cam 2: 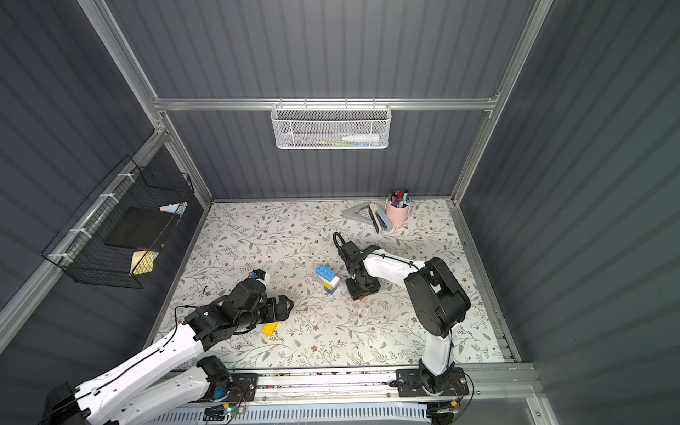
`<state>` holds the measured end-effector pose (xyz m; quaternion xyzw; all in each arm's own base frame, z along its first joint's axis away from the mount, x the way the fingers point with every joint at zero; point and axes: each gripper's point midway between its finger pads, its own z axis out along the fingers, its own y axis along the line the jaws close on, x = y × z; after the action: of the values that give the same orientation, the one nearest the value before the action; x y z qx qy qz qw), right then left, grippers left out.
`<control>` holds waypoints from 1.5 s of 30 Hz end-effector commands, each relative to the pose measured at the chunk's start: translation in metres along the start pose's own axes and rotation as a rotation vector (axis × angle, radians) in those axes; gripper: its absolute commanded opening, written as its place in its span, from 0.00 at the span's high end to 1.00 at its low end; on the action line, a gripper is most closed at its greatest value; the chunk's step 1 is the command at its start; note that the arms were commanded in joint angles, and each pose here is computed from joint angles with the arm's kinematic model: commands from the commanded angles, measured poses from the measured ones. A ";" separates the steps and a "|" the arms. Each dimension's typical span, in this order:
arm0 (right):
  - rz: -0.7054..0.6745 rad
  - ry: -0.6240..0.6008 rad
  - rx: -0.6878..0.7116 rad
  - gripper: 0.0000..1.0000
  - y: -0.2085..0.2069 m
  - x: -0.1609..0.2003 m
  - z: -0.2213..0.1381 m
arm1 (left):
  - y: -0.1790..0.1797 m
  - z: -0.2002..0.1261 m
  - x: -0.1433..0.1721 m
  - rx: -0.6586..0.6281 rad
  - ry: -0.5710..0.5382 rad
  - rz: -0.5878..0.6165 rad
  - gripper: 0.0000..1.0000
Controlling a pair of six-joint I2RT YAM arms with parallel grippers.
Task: Assemble a spoon with lego
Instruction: Pick up the lego brick from the center of the board.
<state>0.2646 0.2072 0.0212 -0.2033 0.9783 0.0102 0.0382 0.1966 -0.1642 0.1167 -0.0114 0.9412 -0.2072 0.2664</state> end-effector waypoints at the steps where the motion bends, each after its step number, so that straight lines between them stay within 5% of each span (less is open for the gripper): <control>1: -0.010 0.016 -0.010 0.54 0.001 0.000 0.004 | 0.009 0.000 0.005 -0.022 0.008 -0.009 0.01; 20: -0.022 0.009 0.008 0.72 -0.002 -0.003 -0.004 | 0.006 0.001 0.003 -0.017 0.009 -0.006 0.01; 35: -0.096 -0.124 -0.048 0.75 0.005 0.003 -0.066 | -0.029 0.008 -0.018 0.086 -0.008 0.005 0.01; 45: -0.287 -0.230 -0.186 0.75 0.048 0.001 -0.116 | -0.068 0.021 -0.055 0.145 -0.047 0.047 0.01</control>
<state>0.2434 0.2347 0.1221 -0.2989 0.9404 0.0968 0.1302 0.2340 -0.2137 0.1353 0.0098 0.9304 -0.2487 0.2692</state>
